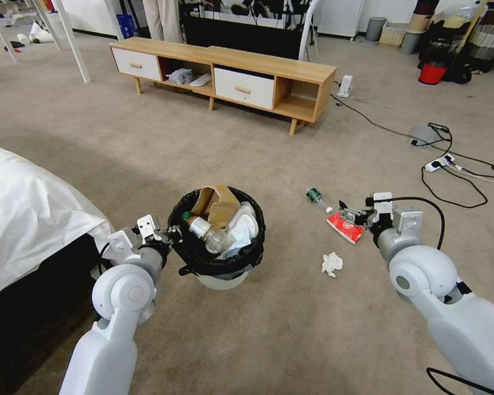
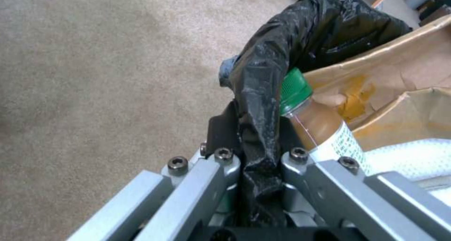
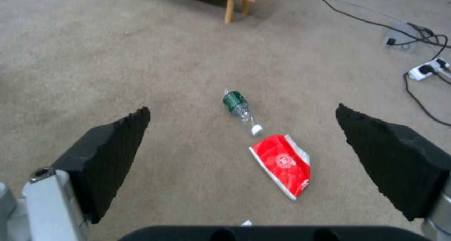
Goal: Pick up the trash bin and place the garbage on the floor into it.
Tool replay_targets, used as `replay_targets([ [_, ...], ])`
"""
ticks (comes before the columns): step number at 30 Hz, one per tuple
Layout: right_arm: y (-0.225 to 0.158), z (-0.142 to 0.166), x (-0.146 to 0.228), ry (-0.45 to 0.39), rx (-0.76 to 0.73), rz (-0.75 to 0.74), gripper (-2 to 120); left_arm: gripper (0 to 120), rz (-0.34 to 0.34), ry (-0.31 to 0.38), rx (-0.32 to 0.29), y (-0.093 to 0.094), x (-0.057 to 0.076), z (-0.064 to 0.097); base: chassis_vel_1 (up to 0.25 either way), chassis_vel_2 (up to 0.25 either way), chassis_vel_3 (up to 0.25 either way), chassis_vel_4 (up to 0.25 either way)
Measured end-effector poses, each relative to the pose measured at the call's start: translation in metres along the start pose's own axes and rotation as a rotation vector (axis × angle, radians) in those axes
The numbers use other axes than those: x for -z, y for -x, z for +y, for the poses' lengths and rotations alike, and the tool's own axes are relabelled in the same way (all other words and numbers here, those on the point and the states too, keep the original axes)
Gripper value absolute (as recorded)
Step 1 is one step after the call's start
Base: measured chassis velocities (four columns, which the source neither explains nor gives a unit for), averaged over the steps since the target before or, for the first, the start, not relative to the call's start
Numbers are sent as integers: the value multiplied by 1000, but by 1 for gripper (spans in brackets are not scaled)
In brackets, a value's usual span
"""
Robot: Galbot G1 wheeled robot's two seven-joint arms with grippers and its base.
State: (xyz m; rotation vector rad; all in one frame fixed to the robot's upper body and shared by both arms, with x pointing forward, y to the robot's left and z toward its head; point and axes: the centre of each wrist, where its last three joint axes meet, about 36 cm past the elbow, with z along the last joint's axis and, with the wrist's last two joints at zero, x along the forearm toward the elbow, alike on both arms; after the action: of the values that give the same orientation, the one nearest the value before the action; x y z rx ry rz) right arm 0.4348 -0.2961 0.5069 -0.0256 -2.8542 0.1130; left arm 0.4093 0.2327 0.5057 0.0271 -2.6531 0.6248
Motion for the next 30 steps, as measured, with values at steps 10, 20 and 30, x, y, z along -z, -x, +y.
replay_targets([
  [10, 0, 3, -27, -29, -12, -4, 100, 5, -8, 13, -4, -2, 4, 3, 0, 0, 0, 0],
  [20, 1, 7, -55, 8, -70, 25, 100, 5, -19, 48, -33, -4, 3, 2, 0, 0, 0, 0],
  [30, 5, 8, -68, 28, -114, 46, 100, 5, -41, 100, -36, -5, 3, 2, 0, 0, 0, 0],
])
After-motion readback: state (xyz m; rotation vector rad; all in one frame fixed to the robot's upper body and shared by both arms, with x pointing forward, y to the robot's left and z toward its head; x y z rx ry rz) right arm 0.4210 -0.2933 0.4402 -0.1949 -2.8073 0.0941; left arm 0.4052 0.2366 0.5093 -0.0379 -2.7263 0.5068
